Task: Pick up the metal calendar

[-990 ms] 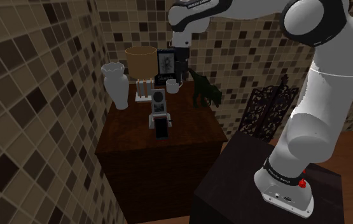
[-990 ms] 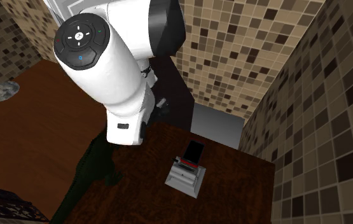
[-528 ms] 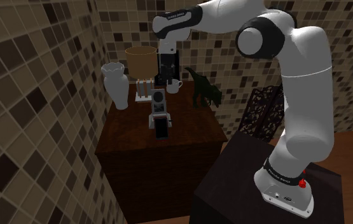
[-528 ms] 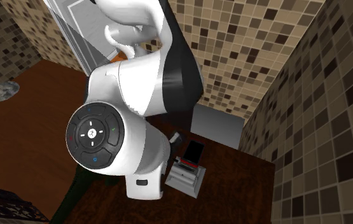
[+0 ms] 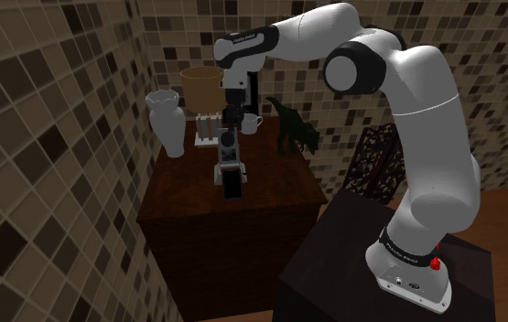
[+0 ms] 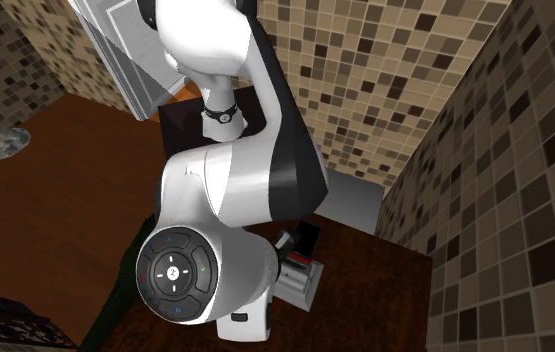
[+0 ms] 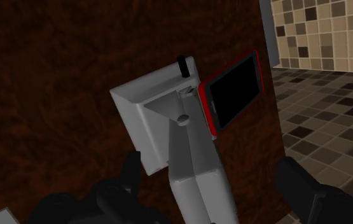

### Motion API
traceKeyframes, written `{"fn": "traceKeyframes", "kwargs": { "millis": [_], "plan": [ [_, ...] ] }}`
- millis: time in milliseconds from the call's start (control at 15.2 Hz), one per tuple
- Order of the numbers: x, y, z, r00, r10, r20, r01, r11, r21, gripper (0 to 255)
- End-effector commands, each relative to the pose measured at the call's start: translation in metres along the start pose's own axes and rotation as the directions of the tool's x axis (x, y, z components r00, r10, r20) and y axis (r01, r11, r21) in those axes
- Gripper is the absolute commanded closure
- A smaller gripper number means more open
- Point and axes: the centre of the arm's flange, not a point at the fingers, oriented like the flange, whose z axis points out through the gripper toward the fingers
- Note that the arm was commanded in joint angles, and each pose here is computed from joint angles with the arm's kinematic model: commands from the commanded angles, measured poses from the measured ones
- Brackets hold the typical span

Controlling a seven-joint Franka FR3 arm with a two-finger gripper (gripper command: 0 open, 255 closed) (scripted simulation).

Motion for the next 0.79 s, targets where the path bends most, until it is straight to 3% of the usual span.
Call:
{"fn": "traceKeyframes", "kwargs": {
  "millis": [0, 132, 198, 726],
  "plan": [
    [0.0002, 0.0059, 0.013, 1.0, 0.0, 0.0, 0.0, 1.0, 0.0, 0],
    [0.0001, 0.0059, 0.013, 1.0, 0.0, 0.0, 0.0, 1.0, 0.0, 0],
    [-0.0005, 0.0069, 0.0125, 1.0, 0.0, 0.0, 0.0, 1.0, 0.0, 255],
    [-0.0005, 0.0067, 0.0126, 1.0, 0.0, 0.0, 0.0, 1.0, 0.0, 255]
  ]
}}
